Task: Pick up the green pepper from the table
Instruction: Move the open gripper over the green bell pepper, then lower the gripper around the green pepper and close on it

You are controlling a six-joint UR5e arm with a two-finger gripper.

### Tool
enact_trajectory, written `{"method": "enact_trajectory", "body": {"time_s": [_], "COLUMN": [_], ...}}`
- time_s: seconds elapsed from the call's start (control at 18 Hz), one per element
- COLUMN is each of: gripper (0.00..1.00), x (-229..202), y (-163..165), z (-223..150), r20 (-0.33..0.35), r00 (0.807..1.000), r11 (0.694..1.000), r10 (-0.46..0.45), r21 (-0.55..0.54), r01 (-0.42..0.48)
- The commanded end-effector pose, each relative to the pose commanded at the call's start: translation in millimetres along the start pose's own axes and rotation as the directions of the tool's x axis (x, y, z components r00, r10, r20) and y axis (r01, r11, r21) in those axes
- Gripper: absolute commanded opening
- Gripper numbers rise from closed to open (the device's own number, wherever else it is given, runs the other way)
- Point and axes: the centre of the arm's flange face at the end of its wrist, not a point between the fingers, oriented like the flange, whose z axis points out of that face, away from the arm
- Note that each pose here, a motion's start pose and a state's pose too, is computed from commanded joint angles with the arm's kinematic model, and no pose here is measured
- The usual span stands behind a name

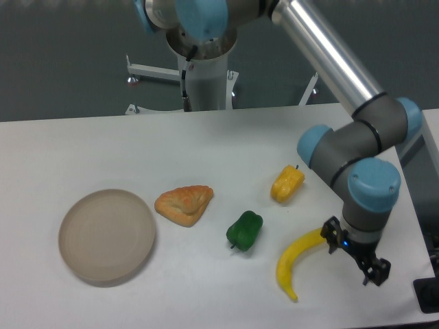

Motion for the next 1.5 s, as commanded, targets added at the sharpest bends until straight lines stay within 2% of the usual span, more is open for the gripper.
{"method": "enact_trajectory", "body": {"time_s": [0.28, 0.61, 0.78, 0.89, 1.11, 1.5], "gripper": [1.00, 1.00, 1.00, 1.00, 1.00, 1.00], "x": [46, 90, 102, 111, 129, 148], "y": [2, -10, -32, -41, -51, -70], "z": [-17, -5, 4, 10, 25, 33], "r20": [-0.071, -0.183, -0.185, -0.175, -0.198, -0.217], "r00": [0.990, 0.949, 0.932, 0.931, 0.930, 0.933], "r11": [0.990, 0.954, 0.934, 0.930, 0.935, 0.943], "r10": [-0.125, -0.258, -0.313, -0.321, -0.310, -0.287], "r21": [0.051, 0.106, 0.119, 0.129, 0.114, 0.106], "r01": [0.129, 0.280, 0.337, 0.345, 0.336, 0.315]}}
